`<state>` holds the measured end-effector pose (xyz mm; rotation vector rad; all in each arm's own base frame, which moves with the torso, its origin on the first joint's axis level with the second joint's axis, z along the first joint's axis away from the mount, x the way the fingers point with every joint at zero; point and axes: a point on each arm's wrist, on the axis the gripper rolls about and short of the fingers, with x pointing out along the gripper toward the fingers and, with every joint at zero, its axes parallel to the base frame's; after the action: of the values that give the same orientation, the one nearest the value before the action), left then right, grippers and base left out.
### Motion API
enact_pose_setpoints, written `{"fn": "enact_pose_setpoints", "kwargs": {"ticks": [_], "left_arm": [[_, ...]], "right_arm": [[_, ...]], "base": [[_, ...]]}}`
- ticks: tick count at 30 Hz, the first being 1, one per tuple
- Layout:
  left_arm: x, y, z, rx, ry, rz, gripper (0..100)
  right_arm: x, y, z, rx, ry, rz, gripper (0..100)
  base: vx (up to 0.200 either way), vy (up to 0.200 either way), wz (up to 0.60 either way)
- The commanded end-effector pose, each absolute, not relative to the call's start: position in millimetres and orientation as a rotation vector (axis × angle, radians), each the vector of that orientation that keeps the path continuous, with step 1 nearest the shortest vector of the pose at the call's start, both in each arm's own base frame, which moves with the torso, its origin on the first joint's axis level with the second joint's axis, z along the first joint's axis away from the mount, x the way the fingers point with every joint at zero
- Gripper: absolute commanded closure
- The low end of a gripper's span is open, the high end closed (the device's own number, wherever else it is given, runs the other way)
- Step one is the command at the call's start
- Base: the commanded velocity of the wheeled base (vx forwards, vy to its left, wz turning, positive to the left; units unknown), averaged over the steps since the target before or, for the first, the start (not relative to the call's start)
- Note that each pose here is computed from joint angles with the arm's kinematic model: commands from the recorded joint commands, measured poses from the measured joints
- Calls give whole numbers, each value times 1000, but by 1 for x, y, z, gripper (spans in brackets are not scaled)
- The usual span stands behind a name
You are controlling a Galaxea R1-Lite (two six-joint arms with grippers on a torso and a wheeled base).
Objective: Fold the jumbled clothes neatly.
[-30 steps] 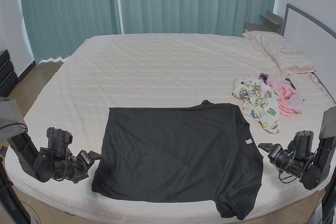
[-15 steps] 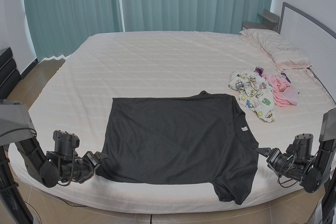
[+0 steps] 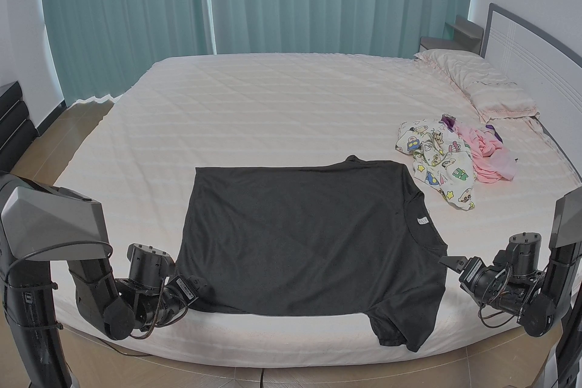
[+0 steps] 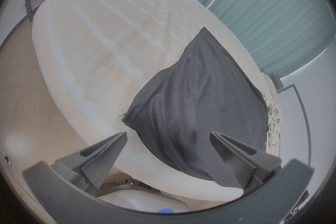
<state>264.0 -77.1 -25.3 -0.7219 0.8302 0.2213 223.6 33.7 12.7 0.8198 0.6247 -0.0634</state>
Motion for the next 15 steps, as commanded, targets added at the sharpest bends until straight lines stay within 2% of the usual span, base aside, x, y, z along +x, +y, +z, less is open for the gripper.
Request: {"fn": "enact_pose_setpoints", "kwargs": {"ticks": [1,7,8,15], "left_arm": [[266,-78,-35,-707,849,239,0],[279,-78,-41,-698,805,278,0],[279,-78,-41,-698,805,278,100],[270,-75,-42,-672,814,315,100]], "right_arm": [[221,34,11,817,631,-63,0],[216,38,7,806,658,-52,0],[216,38,7,806,658,-52,0],[209,42,-11,744,759,-67,0]], "base": [[0,0,0],[0,0,0],[0,0,0],[0,0,0]]}}
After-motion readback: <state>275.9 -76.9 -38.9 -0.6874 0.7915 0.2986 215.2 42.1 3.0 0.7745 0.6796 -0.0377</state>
